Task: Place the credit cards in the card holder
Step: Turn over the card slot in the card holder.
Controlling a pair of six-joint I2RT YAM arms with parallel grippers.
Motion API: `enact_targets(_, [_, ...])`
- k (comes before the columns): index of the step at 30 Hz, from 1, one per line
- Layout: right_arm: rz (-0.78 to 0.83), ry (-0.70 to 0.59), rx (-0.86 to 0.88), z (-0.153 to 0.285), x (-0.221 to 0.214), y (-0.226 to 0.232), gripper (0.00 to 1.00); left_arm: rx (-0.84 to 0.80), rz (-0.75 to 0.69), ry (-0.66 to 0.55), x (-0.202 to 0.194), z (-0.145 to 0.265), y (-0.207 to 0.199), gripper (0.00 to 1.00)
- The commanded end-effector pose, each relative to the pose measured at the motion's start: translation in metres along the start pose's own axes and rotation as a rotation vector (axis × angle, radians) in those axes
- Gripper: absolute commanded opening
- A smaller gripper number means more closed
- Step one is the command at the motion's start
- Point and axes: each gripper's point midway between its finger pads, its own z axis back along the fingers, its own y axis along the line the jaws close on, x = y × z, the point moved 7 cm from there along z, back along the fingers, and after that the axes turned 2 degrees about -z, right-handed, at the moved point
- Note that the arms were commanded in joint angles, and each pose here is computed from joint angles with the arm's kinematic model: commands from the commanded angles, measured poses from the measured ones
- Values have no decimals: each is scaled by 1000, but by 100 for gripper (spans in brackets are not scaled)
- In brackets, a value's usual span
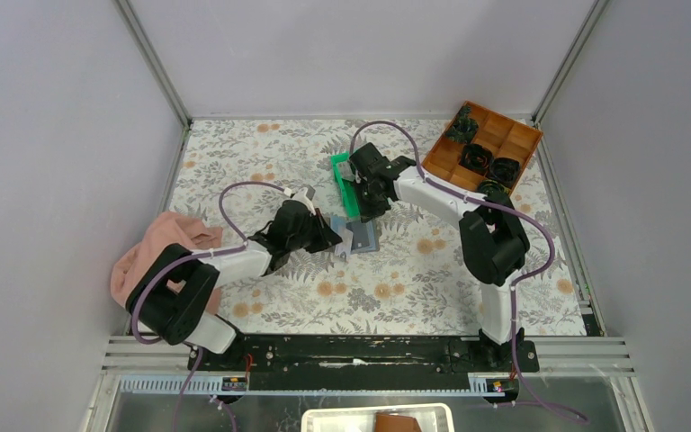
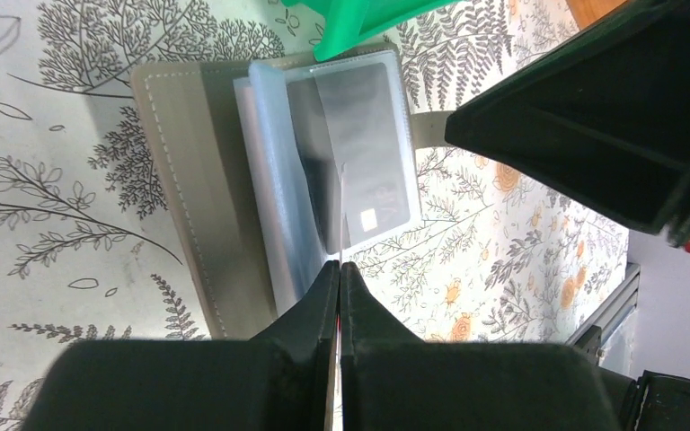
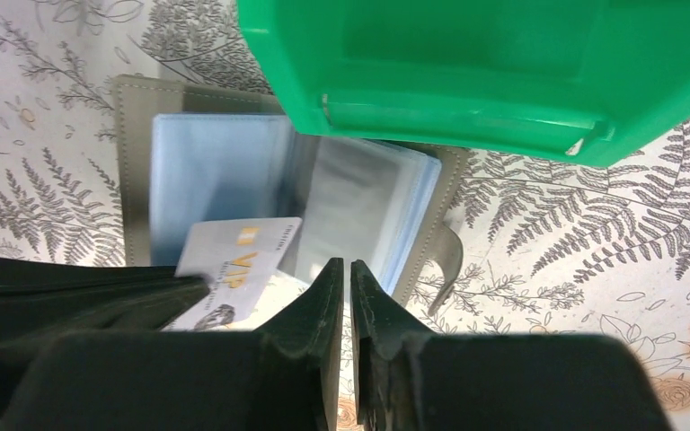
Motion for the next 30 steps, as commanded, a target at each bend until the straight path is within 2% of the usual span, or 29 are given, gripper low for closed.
enact_targets(1, [51, -55, 45, 23, 11, 21, 14, 10, -35, -1, 1, -6, -6, 0])
enact_targets(6, [61, -35, 38, 15, 6, 21, 14, 15, -42, 7, -2, -8, -9, 0])
enact_targets(14, [33, 11, 13, -14, -11, 2, 14, 57, -47, -47, 5, 0, -8, 0])
enact_targets(30, [-4, 95, -8, -40, -33, -26, 6, 51, -30, -87, 17, -17, -12, 0])
